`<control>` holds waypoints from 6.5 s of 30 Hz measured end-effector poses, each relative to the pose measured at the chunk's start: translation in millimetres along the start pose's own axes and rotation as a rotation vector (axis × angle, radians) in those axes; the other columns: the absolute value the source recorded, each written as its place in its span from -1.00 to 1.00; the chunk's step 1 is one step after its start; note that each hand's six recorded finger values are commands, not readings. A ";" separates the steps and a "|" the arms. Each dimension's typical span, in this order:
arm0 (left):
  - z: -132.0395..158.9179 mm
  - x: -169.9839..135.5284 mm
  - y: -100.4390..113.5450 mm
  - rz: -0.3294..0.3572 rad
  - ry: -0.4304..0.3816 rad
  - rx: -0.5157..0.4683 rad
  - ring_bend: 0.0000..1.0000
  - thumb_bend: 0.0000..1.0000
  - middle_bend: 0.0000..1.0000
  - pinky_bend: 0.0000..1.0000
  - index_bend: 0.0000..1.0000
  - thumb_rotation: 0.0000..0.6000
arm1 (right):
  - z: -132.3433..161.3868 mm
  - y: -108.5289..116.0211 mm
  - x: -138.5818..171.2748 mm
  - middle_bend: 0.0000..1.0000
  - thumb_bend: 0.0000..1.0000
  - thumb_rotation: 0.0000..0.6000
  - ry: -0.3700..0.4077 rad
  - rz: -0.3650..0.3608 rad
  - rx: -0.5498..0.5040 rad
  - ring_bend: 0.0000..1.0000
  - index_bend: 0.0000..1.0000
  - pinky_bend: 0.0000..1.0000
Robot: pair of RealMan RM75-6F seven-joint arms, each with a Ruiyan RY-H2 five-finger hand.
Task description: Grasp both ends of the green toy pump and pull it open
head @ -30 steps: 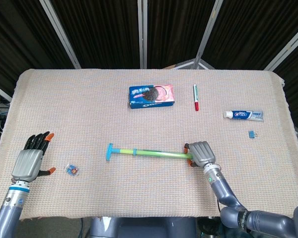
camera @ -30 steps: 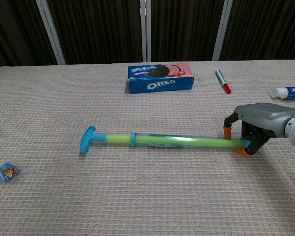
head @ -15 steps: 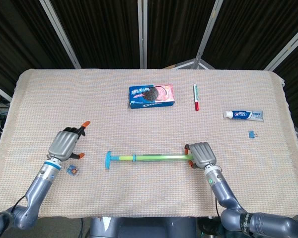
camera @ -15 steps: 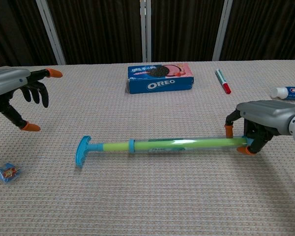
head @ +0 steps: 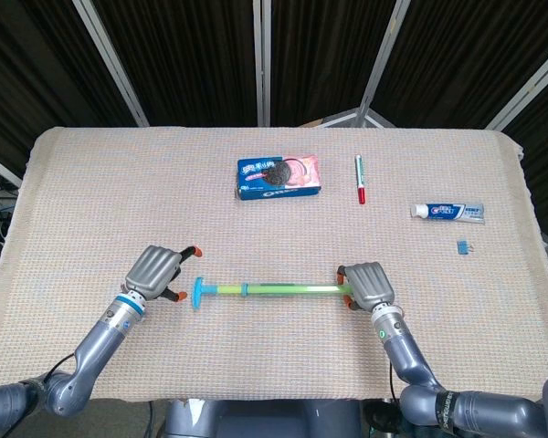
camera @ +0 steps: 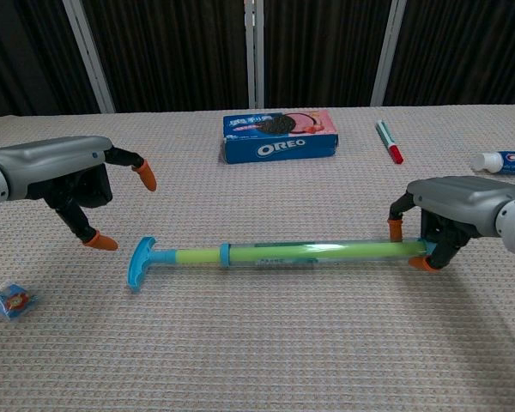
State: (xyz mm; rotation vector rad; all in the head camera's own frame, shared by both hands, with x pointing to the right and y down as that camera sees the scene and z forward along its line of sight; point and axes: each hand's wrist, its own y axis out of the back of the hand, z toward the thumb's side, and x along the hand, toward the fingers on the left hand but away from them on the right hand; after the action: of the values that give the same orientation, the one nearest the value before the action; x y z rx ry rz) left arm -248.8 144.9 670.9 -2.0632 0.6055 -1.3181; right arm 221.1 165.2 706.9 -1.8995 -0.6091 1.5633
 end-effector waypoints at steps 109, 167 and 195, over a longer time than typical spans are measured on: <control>-52.0 21.1 -34.2 -0.106 0.170 -0.060 0.90 -0.12 0.94 1.00 0.57 1.00 | -52.7 44.4 8.8 1.00 -0.15 1.00 -0.103 -0.092 0.035 1.00 0.30 1.00; -99.2 10.2 -27.5 -0.100 0.250 -0.072 0.90 -1.00 0.94 1.00 -1.00 1.00 | -108.6 51.0 16.2 1.00 -1.00 1.00 -0.183 -0.096 0.029 1.00 -1.00 1.00; -127.0 -134.0 62.8 0.381 0.250 -0.051 -1.00 -1.00 -1.00 -1.00 -1.00 1.00 | -156.6 94.2 144.8 -1.00 -1.00 1.00 -0.061 -0.543 -0.157 -1.00 -1.00 -1.00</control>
State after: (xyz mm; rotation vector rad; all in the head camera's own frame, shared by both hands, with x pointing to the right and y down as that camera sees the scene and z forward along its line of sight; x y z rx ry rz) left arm -421.9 157.4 582.0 -1.7196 1.0921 -1.3457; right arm 401.4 171.5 559.2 -1.6085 -1.1895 1.2463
